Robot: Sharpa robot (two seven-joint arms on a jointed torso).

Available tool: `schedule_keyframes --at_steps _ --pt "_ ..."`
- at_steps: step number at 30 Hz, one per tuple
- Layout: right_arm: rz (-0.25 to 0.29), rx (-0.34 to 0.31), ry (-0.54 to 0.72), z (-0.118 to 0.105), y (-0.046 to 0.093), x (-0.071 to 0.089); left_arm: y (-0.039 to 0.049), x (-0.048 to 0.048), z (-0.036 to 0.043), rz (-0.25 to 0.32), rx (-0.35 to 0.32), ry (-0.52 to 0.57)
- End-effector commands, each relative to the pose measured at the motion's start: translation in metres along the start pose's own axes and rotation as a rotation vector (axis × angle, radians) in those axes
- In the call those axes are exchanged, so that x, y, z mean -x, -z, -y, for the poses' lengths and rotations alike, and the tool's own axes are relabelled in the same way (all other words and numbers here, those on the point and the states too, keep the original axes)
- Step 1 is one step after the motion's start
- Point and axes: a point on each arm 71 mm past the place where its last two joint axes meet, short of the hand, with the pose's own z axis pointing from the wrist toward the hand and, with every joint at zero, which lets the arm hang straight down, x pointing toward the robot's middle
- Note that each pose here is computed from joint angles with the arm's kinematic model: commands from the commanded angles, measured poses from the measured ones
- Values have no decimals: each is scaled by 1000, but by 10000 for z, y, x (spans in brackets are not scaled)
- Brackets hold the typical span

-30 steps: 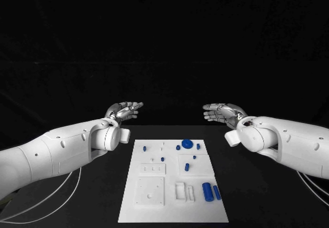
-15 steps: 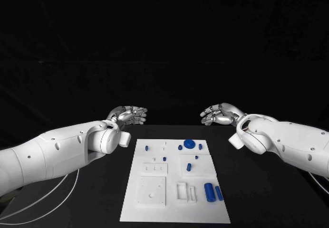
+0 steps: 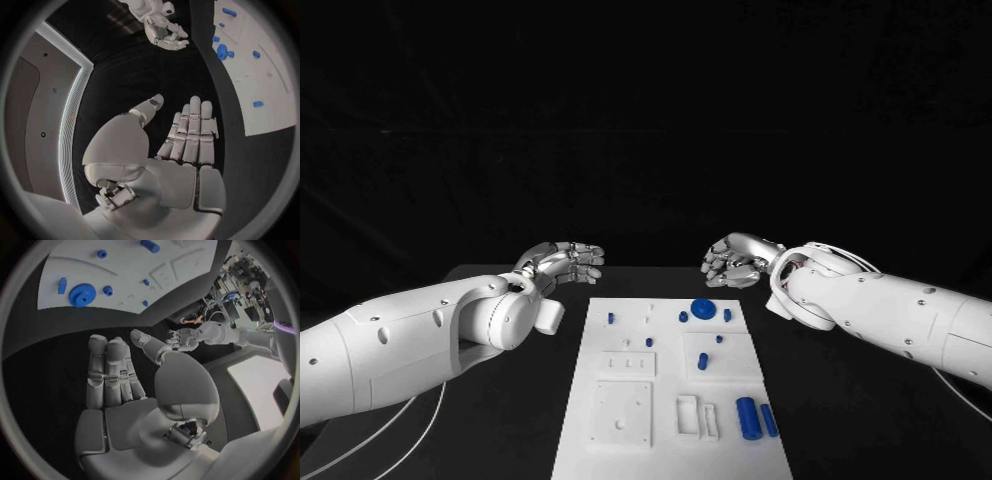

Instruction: Assemble the parts on the task board

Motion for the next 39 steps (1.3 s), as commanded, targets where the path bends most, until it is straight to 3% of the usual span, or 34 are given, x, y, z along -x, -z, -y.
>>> schedule_keyframes --at_steps 1,11,18,39 --pt "1 19 200 -25 -3 14 27 -84 47 -46 -23 12" --pt "-8 65 290 -194 -70 -48 104 -252 77 -84 -41 23" --pt "-18 71 316 -224 -108 -74 156 -310 96 -103 -43 19" --pt "-44 69 322 -235 -114 -273 172 -301 121 -116 -53 13"
